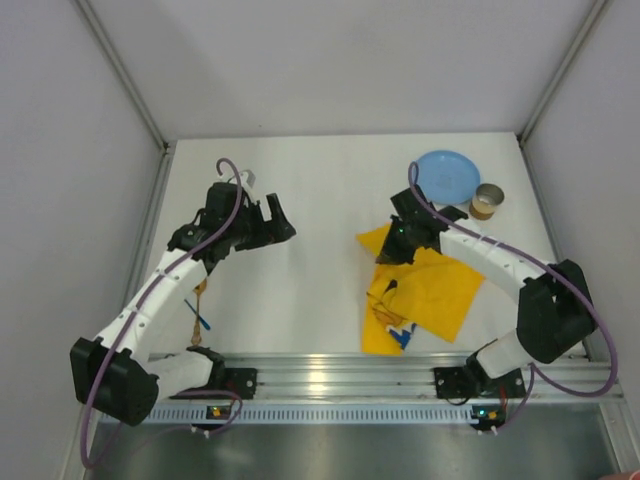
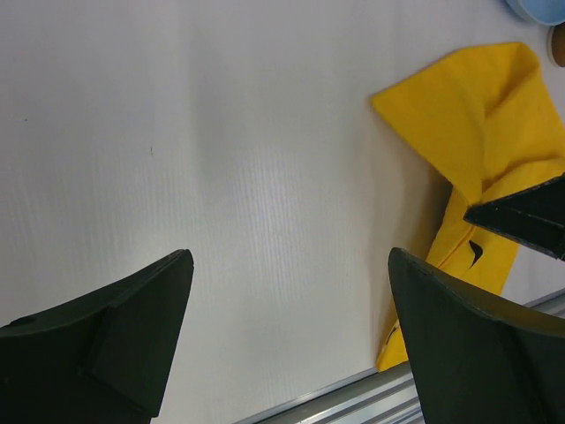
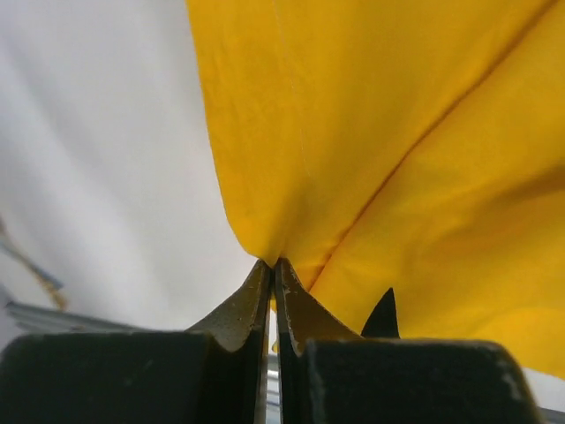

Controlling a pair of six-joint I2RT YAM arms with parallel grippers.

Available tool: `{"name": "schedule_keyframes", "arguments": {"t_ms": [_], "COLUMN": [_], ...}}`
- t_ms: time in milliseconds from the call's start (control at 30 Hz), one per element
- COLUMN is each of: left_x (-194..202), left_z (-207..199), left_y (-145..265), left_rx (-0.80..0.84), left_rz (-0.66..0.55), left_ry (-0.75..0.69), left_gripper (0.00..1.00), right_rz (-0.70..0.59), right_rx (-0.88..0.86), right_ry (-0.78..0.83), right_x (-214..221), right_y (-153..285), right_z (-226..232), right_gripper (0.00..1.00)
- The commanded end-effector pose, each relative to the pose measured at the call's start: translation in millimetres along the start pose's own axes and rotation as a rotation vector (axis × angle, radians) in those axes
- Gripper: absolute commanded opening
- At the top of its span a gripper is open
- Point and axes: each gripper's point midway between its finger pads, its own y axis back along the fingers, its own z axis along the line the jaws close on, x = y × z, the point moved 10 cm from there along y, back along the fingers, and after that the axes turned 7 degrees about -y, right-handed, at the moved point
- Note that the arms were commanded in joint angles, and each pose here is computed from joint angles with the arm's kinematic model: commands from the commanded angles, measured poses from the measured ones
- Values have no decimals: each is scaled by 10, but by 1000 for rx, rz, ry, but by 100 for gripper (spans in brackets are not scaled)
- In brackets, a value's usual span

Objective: Set the dinner table for one person

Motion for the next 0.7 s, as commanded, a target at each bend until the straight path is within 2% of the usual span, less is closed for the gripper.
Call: {"name": "schedule_keyframes", "arguments": {"t_ms": [0, 100, 133, 167, 200, 233, 333, 433, 533, 667], "left_x": [-160, -162, -156, -146, -128, -107, -11, 111, 283, 597], "left_z": [-94, -95, -95, -100, -92, -90, -73, -56, -53, -36], "left_y": [168, 216, 227, 238, 245, 234, 203, 180, 137, -94], "left_rx": [-6, -22, -22, -23, -26, -28, -43, -59, -46, -60], "left_rz": [-79, -86, -86, -85, -83, -75, -40, -12, 32, 122], "left_ry": [-8, -6, -3, 2, 4, 7, 15, 27, 36, 42], "left_gripper": [97, 97, 97, 97, 98, 98, 99, 99, 99, 99], "right_rz": [51, 133, 146, 202, 215, 280, 317, 283, 230, 128], "right_rx": [-211, -343, -391, -423, -482, -497, -479, -463, -408, -218], "right_ry": [-107, -98, -82, -56, -34, -8, 38, 75, 92, 104], "right_x": [264, 371, 369, 401, 388, 411, 412, 380, 291, 136], "right_y": [401, 430, 453, 397, 432, 360, 323, 362, 391, 436], "right_z": [616, 918, 1025, 1096, 1219, 1274, 1312, 1181, 920, 407], "right_gripper": [0, 0, 4, 53, 94, 100, 100, 100, 100, 100]}}
